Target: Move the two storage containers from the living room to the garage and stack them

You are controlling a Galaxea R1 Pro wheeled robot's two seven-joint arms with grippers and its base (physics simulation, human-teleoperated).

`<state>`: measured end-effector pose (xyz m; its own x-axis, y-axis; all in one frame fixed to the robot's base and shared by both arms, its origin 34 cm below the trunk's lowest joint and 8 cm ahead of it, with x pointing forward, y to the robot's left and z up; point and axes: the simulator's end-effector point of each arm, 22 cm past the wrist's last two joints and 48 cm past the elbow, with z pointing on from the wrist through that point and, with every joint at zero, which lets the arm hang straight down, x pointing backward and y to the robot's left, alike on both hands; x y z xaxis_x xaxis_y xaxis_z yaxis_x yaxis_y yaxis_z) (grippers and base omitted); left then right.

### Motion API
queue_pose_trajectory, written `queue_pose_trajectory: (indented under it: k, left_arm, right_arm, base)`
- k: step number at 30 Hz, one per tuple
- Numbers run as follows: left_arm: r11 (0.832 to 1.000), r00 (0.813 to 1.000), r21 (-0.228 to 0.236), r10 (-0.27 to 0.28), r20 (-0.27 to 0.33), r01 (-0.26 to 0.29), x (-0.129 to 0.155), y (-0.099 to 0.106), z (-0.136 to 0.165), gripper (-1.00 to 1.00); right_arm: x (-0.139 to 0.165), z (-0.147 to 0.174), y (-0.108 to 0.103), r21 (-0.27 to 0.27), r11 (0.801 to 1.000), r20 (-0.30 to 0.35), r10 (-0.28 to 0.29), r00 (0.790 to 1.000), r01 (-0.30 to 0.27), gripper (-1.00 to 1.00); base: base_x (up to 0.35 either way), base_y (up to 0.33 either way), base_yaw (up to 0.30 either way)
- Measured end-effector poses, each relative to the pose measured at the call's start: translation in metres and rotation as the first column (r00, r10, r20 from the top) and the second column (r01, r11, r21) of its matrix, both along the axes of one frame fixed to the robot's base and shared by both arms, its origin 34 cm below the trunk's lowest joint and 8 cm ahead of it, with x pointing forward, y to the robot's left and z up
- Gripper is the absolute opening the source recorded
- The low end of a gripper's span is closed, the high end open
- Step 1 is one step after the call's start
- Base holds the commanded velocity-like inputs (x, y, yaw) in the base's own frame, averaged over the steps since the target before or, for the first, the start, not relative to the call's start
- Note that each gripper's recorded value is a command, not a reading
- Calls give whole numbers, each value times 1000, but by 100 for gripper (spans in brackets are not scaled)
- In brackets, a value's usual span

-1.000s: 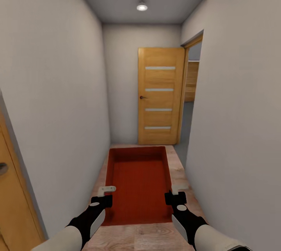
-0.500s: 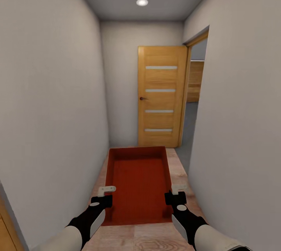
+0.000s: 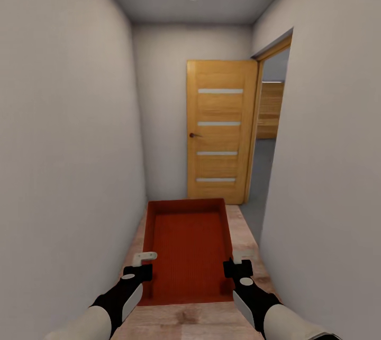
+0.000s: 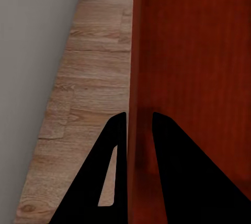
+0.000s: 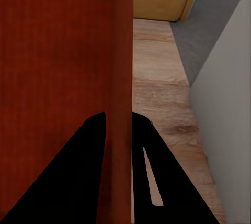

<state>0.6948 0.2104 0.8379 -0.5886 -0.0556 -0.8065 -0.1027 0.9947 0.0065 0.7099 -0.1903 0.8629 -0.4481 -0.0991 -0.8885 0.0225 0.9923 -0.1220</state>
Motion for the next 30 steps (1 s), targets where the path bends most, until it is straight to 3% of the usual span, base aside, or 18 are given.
queue_pose_trajectory:
  k: [30]
  left_arm:
    - [1000, 1000, -1, 0, 0, 0, 0, 0, 0, -100]
  right_arm:
    - [0, 0, 0, 0, 1000, 0, 0, 1000, 0, -100]
  base:
    - [322, 0, 0]
